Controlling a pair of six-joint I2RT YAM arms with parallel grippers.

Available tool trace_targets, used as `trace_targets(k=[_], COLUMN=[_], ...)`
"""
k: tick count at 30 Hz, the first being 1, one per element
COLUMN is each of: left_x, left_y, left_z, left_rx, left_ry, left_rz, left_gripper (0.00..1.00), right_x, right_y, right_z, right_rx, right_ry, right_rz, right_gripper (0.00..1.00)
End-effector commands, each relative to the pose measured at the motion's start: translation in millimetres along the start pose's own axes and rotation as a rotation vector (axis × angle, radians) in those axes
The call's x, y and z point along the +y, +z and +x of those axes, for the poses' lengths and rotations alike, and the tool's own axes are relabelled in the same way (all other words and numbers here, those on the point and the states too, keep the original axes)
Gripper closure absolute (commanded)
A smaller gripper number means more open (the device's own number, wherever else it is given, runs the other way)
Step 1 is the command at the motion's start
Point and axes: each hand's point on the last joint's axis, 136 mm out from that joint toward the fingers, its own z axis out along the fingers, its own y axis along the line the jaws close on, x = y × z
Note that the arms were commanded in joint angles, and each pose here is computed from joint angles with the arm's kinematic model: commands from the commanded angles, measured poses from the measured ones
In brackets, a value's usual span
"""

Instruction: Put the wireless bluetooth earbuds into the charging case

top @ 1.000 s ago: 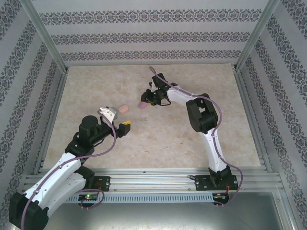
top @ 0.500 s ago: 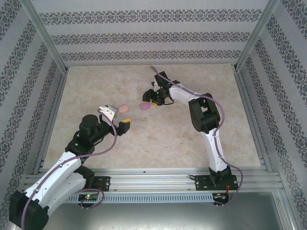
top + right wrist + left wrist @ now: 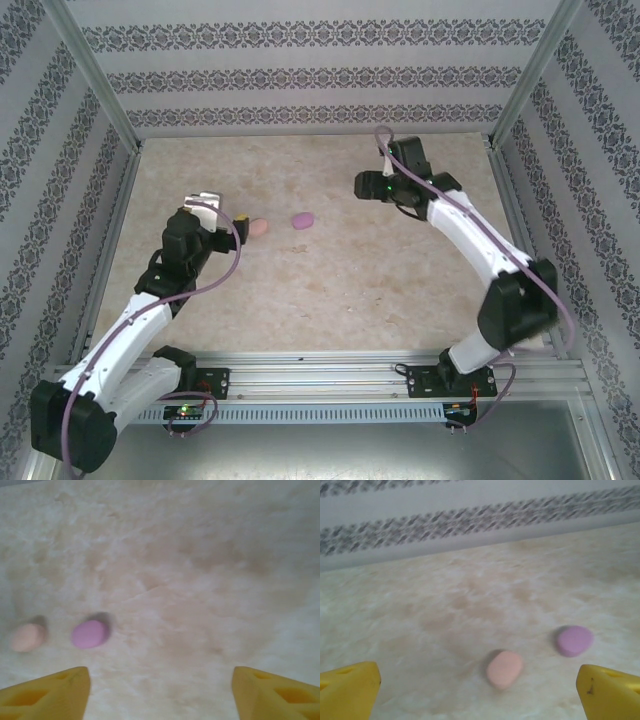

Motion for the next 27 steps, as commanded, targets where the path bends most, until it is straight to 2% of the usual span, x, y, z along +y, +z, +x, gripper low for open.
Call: trace_targets(k=[1,4,7,11,14,18,21,27], left_x=[36.0,57.6,71.8,78.4,81.4,74.6,74.1,60.1], left_y=[8.3,15.1,20.5,31.0,41.0,51.9,57.1,68.8], left_z=[16.3,35.3,55.9,79.3,92.7,86.6,86.7,101.4], left_rx=[0.004,-0.012,-0.020,-0.004,-0.035,-0.112,-0.172,-0.222], left_ry=[-0.041,-0.039,-0.033,-0.056,-0.102,-0.089,-0.096,-0.055], left_rz=[-0.142,-0.221,-0.272,-0.284,-0.282,-0.229,-0.222,-0.147], left_gripper=[0.00,0.00,0.00,0.00,0.00,0.00,0.00,0.00], right_x=[-54.8,-88.6,-120.6,-149.1,-165.9,-164.2,-159.3,-158.2], right_y=[-14.0,-21.5,-32.9,-45.7,-38.9,-18.5,-13.0,-5.7], right_z=[14.2,30.0,42.0,58.8,75.9,92.9,86.0,69.7], right_rx=[-0.076,-0.149,-0.291,-0.500,-0.501,-0.477,-0.492,-0.541], right_ry=[-0.110,-0.129,-0.116,-0.052,0.011,-0.024,-0.055,-0.099], right_rz=[0.225,0.278,0.356,0.354,0.337,0.287,0.257,0.251], right_gripper=[0.15,0.02,0.02,0.02,0.02,0.02,0.02,0.02])
